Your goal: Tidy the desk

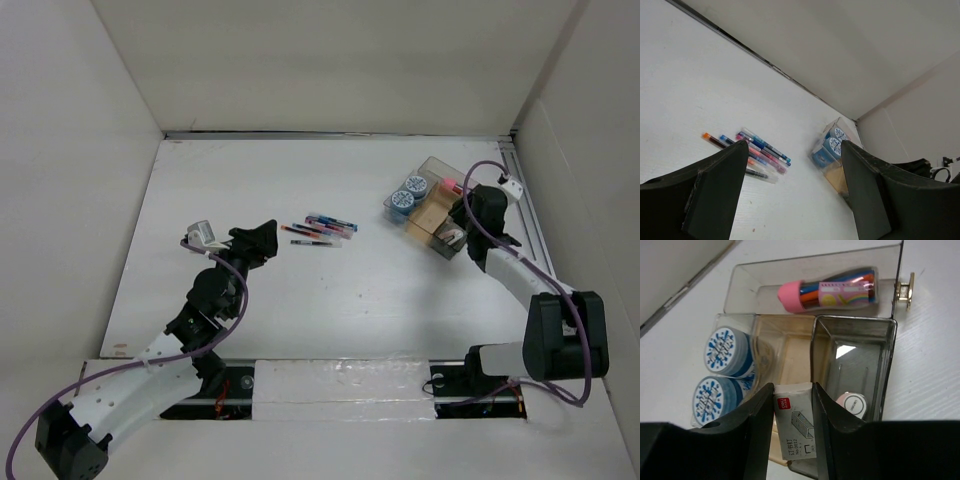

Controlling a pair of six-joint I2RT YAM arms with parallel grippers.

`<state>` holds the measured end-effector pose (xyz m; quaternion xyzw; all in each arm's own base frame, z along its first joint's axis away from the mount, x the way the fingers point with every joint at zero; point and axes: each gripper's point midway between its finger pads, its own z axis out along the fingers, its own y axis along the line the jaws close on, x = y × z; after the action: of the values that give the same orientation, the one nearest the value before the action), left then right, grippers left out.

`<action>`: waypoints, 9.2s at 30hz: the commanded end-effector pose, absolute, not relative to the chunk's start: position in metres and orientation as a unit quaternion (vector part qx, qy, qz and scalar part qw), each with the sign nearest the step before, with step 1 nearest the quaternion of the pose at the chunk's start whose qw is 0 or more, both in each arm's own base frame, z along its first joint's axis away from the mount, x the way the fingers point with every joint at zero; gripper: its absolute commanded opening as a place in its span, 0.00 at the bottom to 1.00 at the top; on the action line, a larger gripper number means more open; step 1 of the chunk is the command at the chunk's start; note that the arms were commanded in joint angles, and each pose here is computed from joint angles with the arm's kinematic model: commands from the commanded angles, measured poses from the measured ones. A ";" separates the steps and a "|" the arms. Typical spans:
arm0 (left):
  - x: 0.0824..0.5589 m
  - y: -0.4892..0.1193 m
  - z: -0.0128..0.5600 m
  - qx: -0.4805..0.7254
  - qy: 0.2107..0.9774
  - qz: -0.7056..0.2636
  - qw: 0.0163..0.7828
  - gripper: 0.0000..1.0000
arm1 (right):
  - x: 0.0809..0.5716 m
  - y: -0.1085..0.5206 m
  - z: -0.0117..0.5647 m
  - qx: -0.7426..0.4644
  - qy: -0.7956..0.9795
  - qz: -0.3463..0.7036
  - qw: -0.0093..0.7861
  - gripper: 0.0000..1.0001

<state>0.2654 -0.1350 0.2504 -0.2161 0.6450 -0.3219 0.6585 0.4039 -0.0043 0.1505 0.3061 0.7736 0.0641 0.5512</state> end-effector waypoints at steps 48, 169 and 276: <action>0.265 -0.129 0.260 -0.228 0.625 -0.330 0.670 0.58 | 0.460 0.301 0.063 -0.174 0.910 0.136 0.352 0.43; 0.264 -0.128 0.259 -0.231 0.624 -0.328 0.671 0.58 | 0.405 0.326 0.069 -0.054 0.902 0.104 0.415 0.37; 0.269 -0.138 0.255 -0.210 0.638 -0.326 0.666 0.62 | 0.382 0.330 0.038 -0.060 0.914 0.085 0.392 0.29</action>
<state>0.2676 -0.1394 0.2387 -0.2031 0.6559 -0.3139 0.6557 0.3821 0.3248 0.0329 -0.0473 0.9160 0.1070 0.3837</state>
